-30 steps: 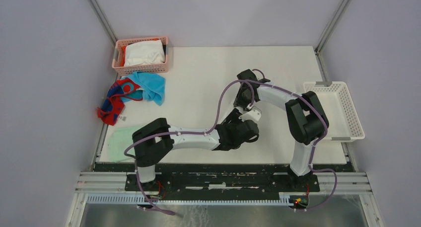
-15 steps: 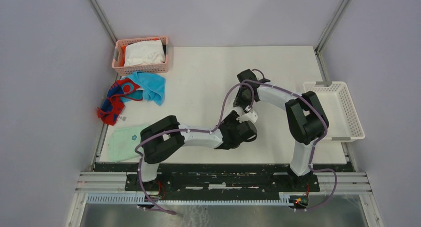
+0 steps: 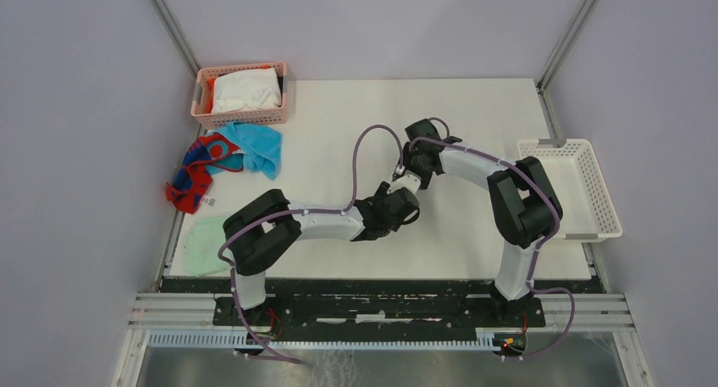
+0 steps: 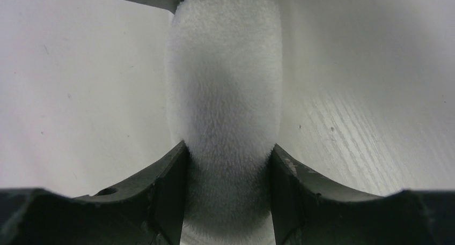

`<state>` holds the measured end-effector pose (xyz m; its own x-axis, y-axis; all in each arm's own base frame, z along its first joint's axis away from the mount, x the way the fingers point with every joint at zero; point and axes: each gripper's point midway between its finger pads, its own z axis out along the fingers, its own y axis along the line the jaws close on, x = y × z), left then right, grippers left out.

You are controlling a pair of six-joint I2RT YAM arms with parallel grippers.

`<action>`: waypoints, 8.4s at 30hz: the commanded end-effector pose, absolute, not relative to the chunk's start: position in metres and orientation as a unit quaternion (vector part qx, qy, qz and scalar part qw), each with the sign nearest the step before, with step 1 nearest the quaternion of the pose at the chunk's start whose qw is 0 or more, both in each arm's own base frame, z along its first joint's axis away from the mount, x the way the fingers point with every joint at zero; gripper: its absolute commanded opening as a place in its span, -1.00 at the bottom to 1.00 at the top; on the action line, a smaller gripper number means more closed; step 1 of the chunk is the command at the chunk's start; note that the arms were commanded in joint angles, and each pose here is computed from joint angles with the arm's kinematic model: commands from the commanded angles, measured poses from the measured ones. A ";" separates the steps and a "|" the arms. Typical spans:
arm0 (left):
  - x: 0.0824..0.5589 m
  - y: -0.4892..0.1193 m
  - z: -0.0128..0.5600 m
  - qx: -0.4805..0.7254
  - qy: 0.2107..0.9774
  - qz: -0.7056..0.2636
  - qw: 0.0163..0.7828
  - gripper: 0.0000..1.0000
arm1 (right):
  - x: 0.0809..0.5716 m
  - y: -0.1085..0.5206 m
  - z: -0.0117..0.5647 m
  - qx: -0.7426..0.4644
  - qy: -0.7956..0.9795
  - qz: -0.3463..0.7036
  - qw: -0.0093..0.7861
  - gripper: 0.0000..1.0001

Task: Roll the towels
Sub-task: Roll the towel at the center of the board, then pick up the towel at the center of the board, then place the towel in the bin, then move the towel to the center of the board.

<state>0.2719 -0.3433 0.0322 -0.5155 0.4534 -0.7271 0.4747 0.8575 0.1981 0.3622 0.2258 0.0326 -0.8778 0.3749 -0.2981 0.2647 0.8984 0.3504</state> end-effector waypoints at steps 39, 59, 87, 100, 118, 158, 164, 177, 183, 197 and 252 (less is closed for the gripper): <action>0.258 -0.358 0.083 0.155 0.897 -0.204 0.360 0.42 | 0.316 0.237 0.019 0.195 0.962 0.146 0.125 -0.31; 0.295 -0.158 0.220 0.073 0.872 -0.071 0.480 0.72 | 0.349 0.041 0.160 0.339 0.897 0.118 0.259 -0.50; 0.289 -0.169 0.177 0.098 0.891 -0.083 0.436 0.71 | 0.277 -0.229 0.151 0.612 0.714 0.053 0.336 -0.55; 0.288 -0.173 0.170 0.104 0.896 -0.089 0.423 0.71 | 0.238 -0.233 0.089 0.636 0.733 -0.021 0.240 -0.56; 0.287 -0.176 0.166 0.109 0.899 -0.093 0.415 0.71 | 0.180 -0.237 0.034 0.663 0.724 -0.141 0.127 -0.50; 0.286 -0.175 0.167 0.110 0.898 -0.092 0.416 0.71 | 0.178 -0.233 0.097 0.659 0.706 -0.178 0.189 0.57; 0.289 -0.170 0.170 0.103 0.897 -0.080 0.423 0.72 | 0.192 -0.211 0.132 0.630 0.719 -0.121 0.268 0.68; 0.323 -0.115 0.180 -0.011 0.894 -0.028 0.447 0.75 | 0.305 -0.070 0.210 0.354 0.800 0.115 0.471 0.80; 0.356 -0.066 0.172 -0.105 0.895 0.008 0.433 0.75 | 0.324 -0.006 0.213 0.237 0.825 0.166 0.486 0.79; 0.476 0.016 0.085 -0.239 0.900 0.046 0.361 0.46 | 0.322 0.090 0.197 0.066 0.852 0.251 0.456 0.77; 0.369 -0.116 0.110 -0.167 0.920 -0.107 0.337 0.32 | 0.273 0.246 0.025 -0.156 0.963 0.106 0.195 0.25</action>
<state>0.3508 -0.1158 0.1052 -0.7569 -0.3071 -0.5769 -0.1963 0.9488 -0.2475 0.2644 0.2545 0.0216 -0.8563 -0.3077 -0.4149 -0.4087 0.8947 0.1801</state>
